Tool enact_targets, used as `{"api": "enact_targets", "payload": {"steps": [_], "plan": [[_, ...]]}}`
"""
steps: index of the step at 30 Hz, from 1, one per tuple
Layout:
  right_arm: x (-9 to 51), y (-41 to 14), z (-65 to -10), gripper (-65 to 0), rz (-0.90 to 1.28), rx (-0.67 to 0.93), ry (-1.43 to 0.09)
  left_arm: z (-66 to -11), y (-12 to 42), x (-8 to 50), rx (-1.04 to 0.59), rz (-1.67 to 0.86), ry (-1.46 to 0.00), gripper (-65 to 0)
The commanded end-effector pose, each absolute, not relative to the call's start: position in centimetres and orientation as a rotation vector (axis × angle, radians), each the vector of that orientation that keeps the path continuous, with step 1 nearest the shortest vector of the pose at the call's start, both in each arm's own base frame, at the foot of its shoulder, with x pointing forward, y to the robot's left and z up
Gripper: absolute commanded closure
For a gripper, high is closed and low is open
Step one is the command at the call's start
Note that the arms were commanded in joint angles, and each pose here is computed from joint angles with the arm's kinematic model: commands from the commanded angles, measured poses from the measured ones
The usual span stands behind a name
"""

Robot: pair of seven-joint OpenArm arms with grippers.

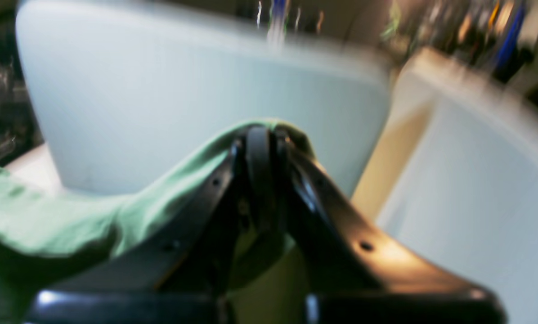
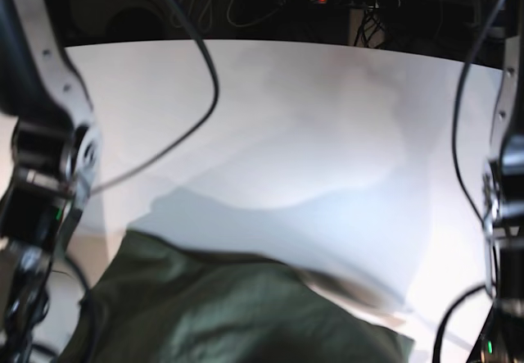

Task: Layout the t-shirt on the table in an organized manner, then fold the t-shirt properly
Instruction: 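Lift the t-shirt with both grippers and lay it flat on the table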

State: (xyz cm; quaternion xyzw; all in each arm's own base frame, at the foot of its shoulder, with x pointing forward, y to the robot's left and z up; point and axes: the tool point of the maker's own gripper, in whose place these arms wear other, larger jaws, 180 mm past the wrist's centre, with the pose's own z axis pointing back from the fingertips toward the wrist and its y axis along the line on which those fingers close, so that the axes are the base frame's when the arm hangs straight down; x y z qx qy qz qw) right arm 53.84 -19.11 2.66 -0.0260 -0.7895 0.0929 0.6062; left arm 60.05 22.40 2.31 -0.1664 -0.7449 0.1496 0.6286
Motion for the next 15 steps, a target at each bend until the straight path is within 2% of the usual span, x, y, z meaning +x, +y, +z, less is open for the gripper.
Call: {"api": "enact_targets", "payload": {"steps": [1,4,9,15], "plan": [[53.2,-19.4,8.4,0.0,0.210,-0.061,-1.969,7.8,22.6,59.7,-0.397,0.339,-1.812,-0.2],[52.9,-20.3,12.1,0.0,0.206,-0.080,-2.036,11.0,21.5,59.7,-0.435,0.332,-1.847,-0.2],[52.2,-20.8,11.3,0.0,0.207,-0.104,-2.036,11.0,21.2,59.5,-0.433,0.316,-1.851,-0.2],[48.3,-21.3,1.9,0.0,0.215,-0.157,-1.946,-1.1,22.8,58.3,-0.355,0.317,-1.713,-0.2]]}}
